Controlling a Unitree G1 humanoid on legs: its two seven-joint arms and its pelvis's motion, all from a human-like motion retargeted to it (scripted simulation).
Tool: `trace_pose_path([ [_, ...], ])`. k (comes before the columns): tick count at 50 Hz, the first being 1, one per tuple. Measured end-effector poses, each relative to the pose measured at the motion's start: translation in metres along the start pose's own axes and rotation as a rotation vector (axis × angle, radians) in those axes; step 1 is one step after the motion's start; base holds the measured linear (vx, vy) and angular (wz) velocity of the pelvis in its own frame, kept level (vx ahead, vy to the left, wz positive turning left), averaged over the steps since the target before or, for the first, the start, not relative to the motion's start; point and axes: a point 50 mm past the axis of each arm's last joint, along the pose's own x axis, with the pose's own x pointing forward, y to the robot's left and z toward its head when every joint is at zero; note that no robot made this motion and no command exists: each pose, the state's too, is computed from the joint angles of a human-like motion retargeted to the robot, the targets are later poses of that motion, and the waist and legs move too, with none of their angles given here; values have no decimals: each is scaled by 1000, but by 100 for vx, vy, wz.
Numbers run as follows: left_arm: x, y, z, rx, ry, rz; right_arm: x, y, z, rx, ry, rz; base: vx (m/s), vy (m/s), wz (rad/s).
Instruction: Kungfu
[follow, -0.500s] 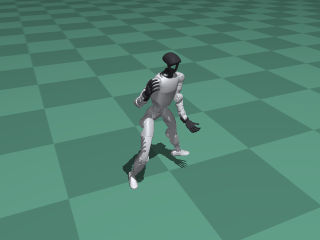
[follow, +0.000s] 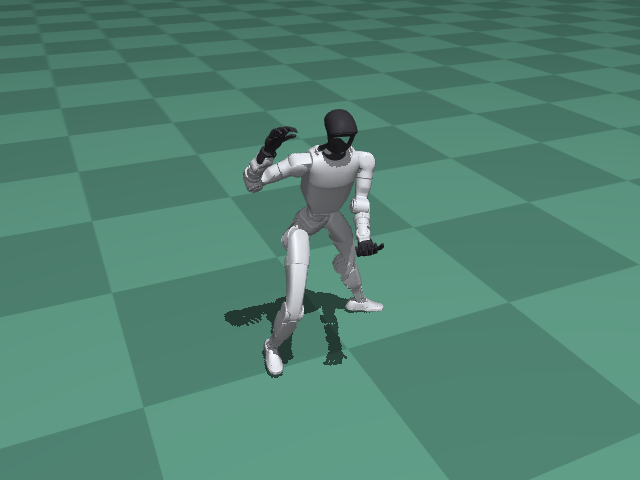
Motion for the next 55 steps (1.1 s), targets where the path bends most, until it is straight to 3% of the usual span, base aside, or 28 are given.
trace_pose_path([
  [14, -33, 34, 56, 226, 46, 142, -15, -8, -20, -154, 133, 94, 14, 8, -26],
  [24, -160, 84, 158, 603, 297, 612, -78, 3, -76, -124, 535, 231, 26, 31, -1],
  [30, -270, 80, 207, 746, 524, 1014, -163, 29, -111, 53, 922, 315, 27, 43, 88],
  [34, -350, 68, 207, 924, 899, 1306, -257, 54, -105, 254, 1304, 419, 31, 47, 107],
  [39, -449, 46, 151, 879, 1471, 1477, -395, 91, -18, 443, 1866, 490, 17, 30, 128],
  [42, -501, 18, 115, 645, 1752, 1513, -429, 159, 71, 826, 2117, 289, -9, 6, 278],
  [45, -544, -24, 107, 364, 2005, 1551, -378, 256, 123, 1315, 2040, 4, 8, -41, 309],
  [48, -574, -74, 126, 84, 2303, 1562, -248, 334, 106, 1722, 1560, -152, 7, -52, 91],
  [52, -605, -137, 97, -379, 2567, 1397, -70, 324, 61, 1972, 773, -288, 26, 2, 33],
  [55, -623, -191, 42, -715, 2501, 1238, 2, 287, 59, 2076, 375, -331, 49, 32, 20],
])
